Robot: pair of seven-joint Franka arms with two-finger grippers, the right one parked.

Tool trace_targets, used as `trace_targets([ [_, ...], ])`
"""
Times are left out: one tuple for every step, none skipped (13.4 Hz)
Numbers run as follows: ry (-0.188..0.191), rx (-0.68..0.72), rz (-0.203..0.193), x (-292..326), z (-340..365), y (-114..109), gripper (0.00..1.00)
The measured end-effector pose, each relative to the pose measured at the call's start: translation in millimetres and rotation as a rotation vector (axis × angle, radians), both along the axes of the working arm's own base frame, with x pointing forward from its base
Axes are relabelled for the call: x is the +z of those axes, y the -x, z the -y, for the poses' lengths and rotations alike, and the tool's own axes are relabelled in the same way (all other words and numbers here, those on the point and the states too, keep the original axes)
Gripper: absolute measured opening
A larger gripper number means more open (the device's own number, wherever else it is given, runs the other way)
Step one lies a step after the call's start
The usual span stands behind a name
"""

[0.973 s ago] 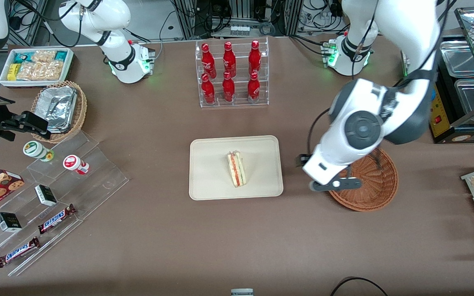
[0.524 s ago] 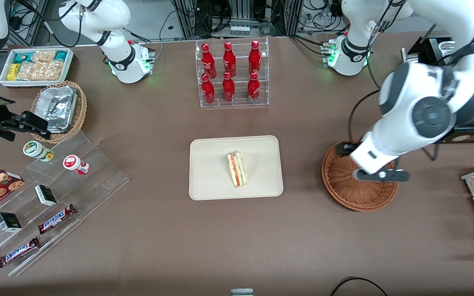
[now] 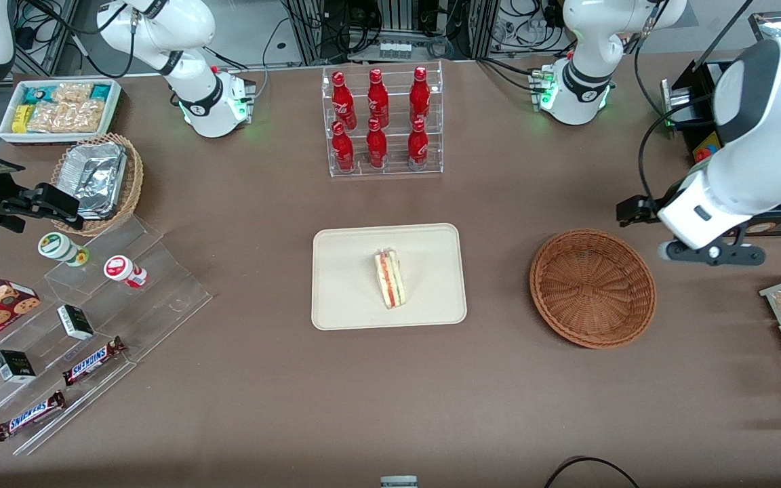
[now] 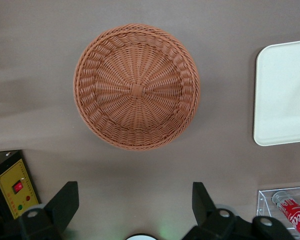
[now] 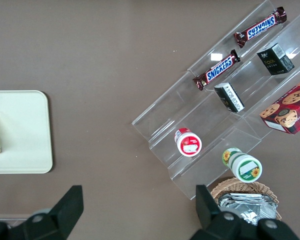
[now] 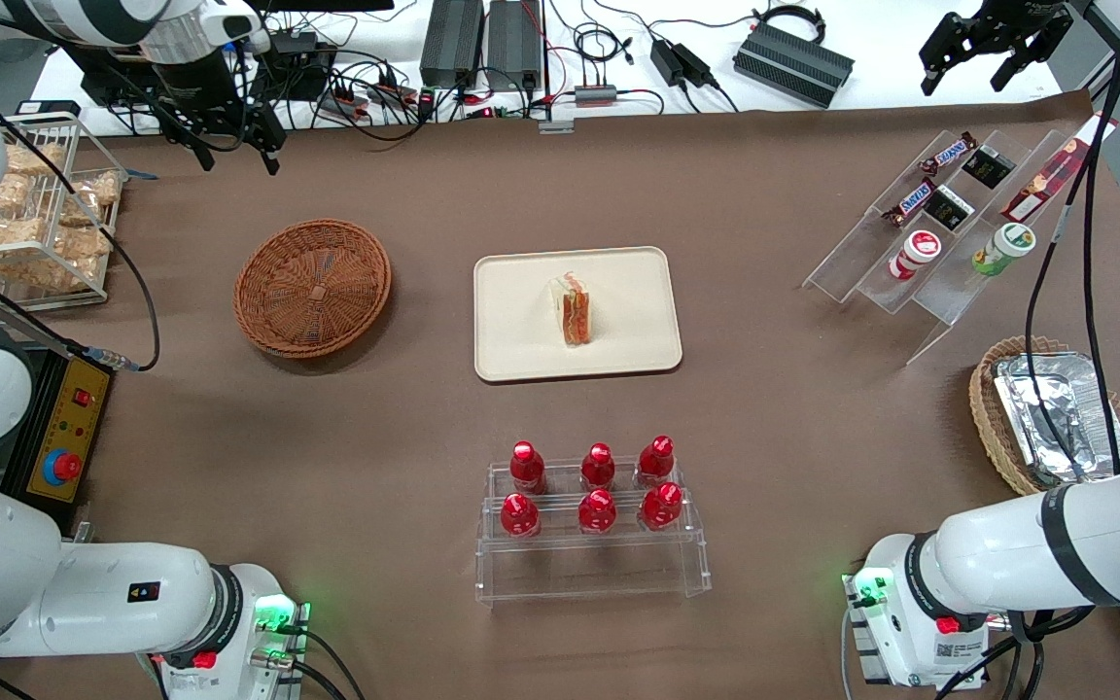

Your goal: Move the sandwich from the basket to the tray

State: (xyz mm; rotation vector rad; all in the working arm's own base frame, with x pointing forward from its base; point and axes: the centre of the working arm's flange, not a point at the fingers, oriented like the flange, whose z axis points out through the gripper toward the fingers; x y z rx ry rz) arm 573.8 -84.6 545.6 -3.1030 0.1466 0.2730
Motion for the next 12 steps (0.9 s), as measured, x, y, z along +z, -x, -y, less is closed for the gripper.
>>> trace_targets([
  [-0.002, 0.001, 0.000, 6, -3, 4, 1.00],
  [-0.003, -0.008, -0.003, 12, -6, 8, 1.00],
  [-0.008, -0.019, -0.007, 19, -10, 13, 1.00],
  [-0.016, -0.026, -0.011, 26, -14, 19, 1.00],
  [-0.020, -0.027, -0.013, 34, -20, 24, 1.00],
  [-0.022, -0.024, -0.010, 42, -26, 30, 1.00],
  [-0.025, -0.017, -0.007, 49, -31, 34, 1.00],
  [-0.026, -0.009, -0.001, 54, -36, 37, 1.00],
  [-0.027, 0.000, 0.006, 59, -41, 39, 1.00],
  [-0.027, 0.009, 0.011, 62, -46, 41, 1.00],
  [-0.027, 0.017, 0.013, 64, -50, 42, 1.00],
  [-0.027, 0.026, 0.013, 64, -55, 42, 1.00],
])
